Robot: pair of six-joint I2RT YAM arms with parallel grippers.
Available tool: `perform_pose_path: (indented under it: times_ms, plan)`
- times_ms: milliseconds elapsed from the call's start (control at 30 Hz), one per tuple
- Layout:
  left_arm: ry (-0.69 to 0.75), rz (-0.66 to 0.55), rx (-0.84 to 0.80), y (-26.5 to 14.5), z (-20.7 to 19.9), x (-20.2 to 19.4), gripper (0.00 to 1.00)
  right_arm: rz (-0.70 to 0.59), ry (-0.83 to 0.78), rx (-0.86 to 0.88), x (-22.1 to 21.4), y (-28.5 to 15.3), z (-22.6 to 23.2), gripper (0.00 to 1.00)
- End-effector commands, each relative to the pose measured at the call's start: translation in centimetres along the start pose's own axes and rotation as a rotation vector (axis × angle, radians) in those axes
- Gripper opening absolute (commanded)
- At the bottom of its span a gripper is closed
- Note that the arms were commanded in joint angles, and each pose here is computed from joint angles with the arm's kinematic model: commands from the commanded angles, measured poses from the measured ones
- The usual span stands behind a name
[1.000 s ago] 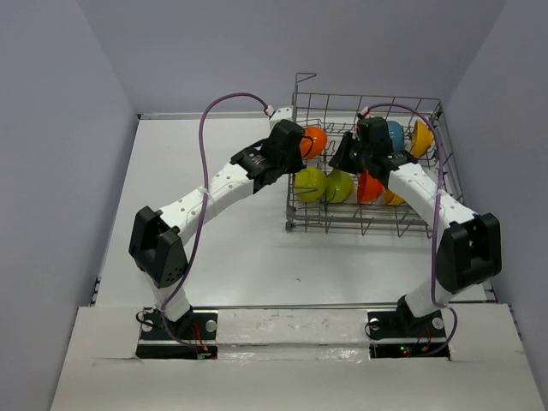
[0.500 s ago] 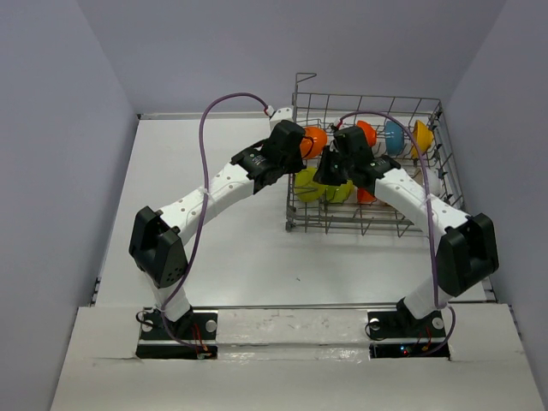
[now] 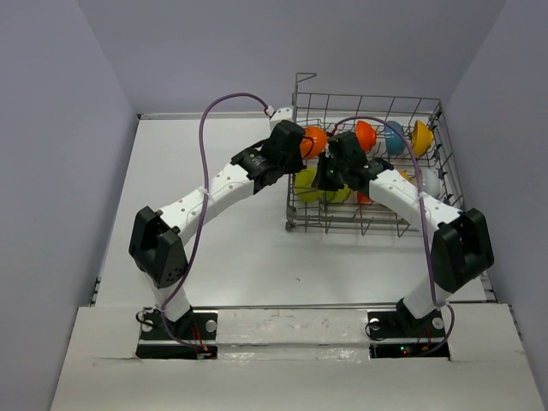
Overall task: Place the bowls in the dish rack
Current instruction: Turn the bowl upside down over the dish rack.
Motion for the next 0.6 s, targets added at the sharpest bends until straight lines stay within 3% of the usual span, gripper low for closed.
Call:
perform_pose_path:
  times_ms: [0,367,567]
  plan:
    - [0.006,-0.045,-0.105,-1.6,-2.2,0.8,0.00,-0.007,-0.005,-0.011,-0.2,0.5,-0.1,0.07]
    - [0.014,-0.047,-0.090,-2.0,-2.0,0.9,0.00,-0.135,-0.019,-0.006,4.0,-0.1,2.6,0.07]
    - [0.013,-0.047,-0.093,-2.1,-2.0,1.0,0.00,-0.162,-0.022,-0.032,5.6,1.9,3.3,0.07]
Point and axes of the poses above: each gripper's point midway between its finger pads, its own y axis out along the fingers, its own z axis along the line the jaws close on, x = y × z, the point moved 5 cm from there along -y, back along the fingers, and after that the axes turned 15 degrees about y, right-handed, at the moved point
